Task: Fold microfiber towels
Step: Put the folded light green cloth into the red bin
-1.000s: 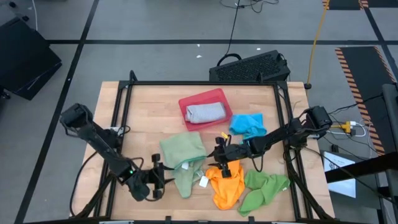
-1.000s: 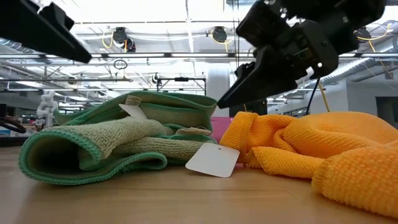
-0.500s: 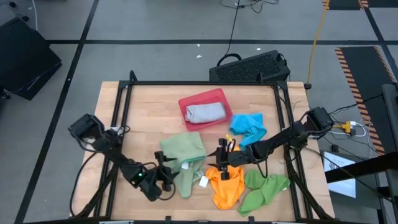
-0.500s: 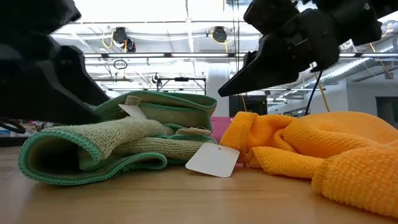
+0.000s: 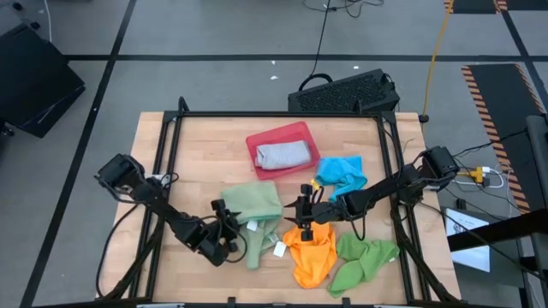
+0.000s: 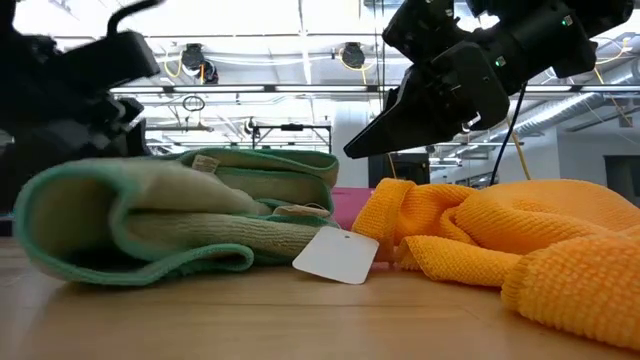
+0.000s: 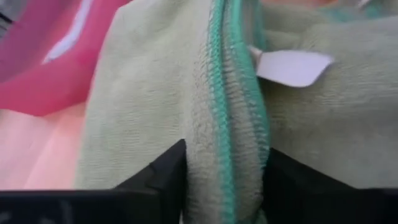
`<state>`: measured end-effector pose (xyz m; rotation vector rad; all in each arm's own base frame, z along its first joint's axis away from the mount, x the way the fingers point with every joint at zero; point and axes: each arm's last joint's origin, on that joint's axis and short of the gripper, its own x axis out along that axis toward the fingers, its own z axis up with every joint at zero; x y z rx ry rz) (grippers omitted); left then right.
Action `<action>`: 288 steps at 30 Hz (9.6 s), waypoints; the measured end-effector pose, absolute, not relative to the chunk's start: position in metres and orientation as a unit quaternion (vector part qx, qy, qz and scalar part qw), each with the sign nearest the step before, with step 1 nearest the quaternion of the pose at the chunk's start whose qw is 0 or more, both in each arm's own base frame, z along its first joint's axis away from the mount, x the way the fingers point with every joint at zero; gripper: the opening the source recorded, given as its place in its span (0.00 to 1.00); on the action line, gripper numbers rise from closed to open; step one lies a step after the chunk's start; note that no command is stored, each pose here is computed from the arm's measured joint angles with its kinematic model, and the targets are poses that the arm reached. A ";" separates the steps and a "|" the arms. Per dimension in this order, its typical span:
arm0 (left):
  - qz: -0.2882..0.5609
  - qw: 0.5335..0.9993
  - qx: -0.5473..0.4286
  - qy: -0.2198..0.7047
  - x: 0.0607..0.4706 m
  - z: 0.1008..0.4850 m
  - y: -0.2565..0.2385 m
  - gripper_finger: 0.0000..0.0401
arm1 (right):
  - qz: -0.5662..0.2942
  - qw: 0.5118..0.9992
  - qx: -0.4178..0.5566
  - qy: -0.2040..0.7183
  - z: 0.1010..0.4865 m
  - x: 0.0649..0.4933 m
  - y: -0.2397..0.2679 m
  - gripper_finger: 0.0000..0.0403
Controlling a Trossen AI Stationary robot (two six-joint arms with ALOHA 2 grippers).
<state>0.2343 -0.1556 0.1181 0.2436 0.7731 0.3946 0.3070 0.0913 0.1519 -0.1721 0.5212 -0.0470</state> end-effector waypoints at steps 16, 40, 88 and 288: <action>0.165 0.913 0.068 0.368 0.225 0.159 -0.146 0.04 | -0.075 0.953 -0.213 0.199 0.121 0.317 0.117 0.67; 0.170 0.910 0.029 0.377 0.230 0.183 -0.116 0.06 | -0.031 0.862 -0.440 0.250 0.108 0.354 0.095 0.76; 0.199 0.928 0.246 0.198 0.245 0.293 -0.048 0.03 | -0.124 0.919 -0.351 0.128 0.282 0.301 0.000 0.01; 0.169 0.932 -0.053 0.318 0.323 0.136 0.100 0.03 | -0.016 0.942 -0.003 0.335 0.134 0.300 -0.170 0.00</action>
